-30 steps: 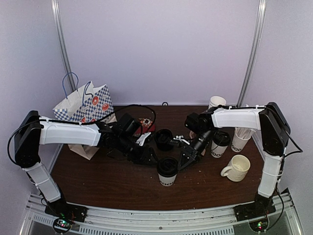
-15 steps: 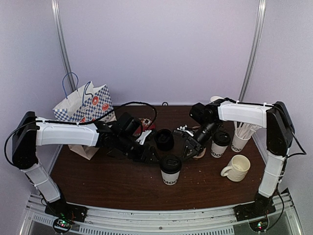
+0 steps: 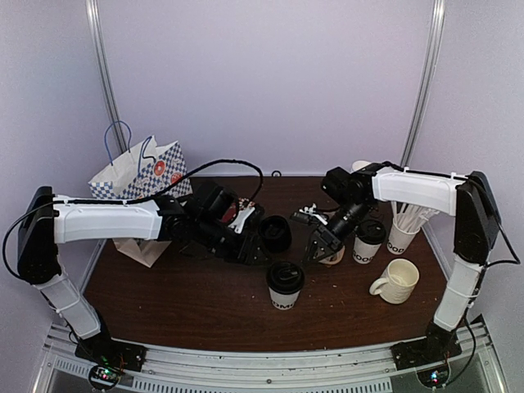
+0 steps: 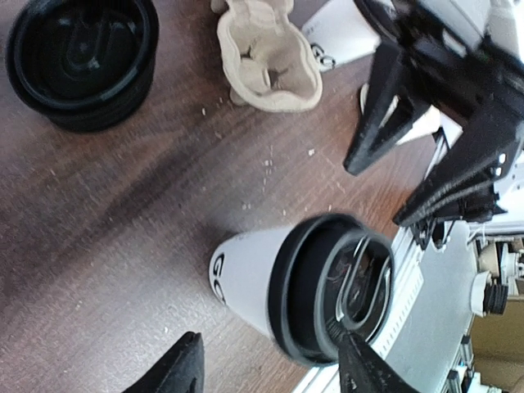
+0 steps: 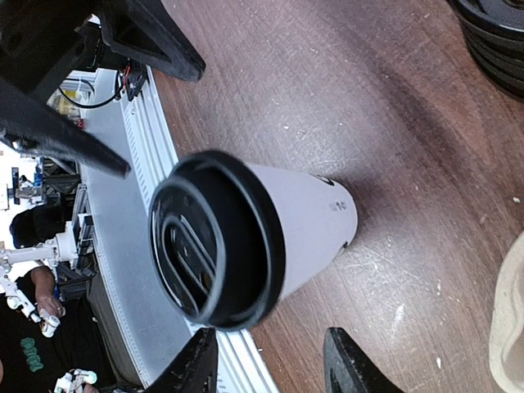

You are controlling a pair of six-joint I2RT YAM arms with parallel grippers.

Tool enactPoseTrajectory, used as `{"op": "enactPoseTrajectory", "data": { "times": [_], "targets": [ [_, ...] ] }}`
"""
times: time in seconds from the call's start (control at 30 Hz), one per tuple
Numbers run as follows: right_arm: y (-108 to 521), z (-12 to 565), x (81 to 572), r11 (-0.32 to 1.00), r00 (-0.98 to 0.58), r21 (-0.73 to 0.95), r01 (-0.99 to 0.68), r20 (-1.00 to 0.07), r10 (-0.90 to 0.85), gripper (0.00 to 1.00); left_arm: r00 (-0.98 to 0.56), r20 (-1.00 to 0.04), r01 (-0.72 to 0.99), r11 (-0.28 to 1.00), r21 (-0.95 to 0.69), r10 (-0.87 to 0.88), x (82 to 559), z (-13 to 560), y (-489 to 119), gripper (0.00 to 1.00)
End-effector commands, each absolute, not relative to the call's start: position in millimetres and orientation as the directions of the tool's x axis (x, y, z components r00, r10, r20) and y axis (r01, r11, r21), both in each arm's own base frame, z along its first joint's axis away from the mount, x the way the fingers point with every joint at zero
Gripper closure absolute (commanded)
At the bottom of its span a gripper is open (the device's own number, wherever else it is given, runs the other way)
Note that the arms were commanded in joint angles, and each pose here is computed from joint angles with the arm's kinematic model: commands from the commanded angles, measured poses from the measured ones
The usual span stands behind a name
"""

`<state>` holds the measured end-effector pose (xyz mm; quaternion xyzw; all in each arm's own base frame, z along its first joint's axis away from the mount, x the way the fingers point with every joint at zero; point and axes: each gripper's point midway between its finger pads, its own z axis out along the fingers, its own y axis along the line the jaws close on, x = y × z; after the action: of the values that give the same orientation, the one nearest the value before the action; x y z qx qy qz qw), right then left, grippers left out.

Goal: Pack the takeout coffee

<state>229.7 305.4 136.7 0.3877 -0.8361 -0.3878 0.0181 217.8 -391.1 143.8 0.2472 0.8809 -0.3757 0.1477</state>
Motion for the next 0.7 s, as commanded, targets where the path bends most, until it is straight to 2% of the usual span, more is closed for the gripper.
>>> {"op": "enactPoseTrajectory", "data": {
  "times": [0.0, 0.17, 0.37, 0.67],
  "targets": [
    [289, 146, 228, 0.415, -0.696, 0.617, -0.669, -0.323, -0.642, 0.52, -0.831, -0.483, 0.537, 0.623, -0.570, 0.274, 231, 162, -393, 0.45],
    [286, 138, 207, 0.373, -0.701, 0.670, -0.642, -0.315, -0.640, 0.50, -0.854, -0.450, 0.503, 0.639, -0.582, 0.263, 235, 149, -396, 0.49],
    [293, 133, 199, 0.344, -0.711, 0.711, -0.614, -0.308, -0.632, 0.37, -0.867, -0.405, 0.493, 0.610, -0.620, 0.288, 232, 139, -406, 0.51],
    [311, 119, 188, 0.313, -0.674, 0.732, -0.605, -0.262, -0.690, 0.36, -0.876, -0.378, 0.481, 0.604, -0.635, 0.300, 229, 127, -409, 0.52]
  ]
}}
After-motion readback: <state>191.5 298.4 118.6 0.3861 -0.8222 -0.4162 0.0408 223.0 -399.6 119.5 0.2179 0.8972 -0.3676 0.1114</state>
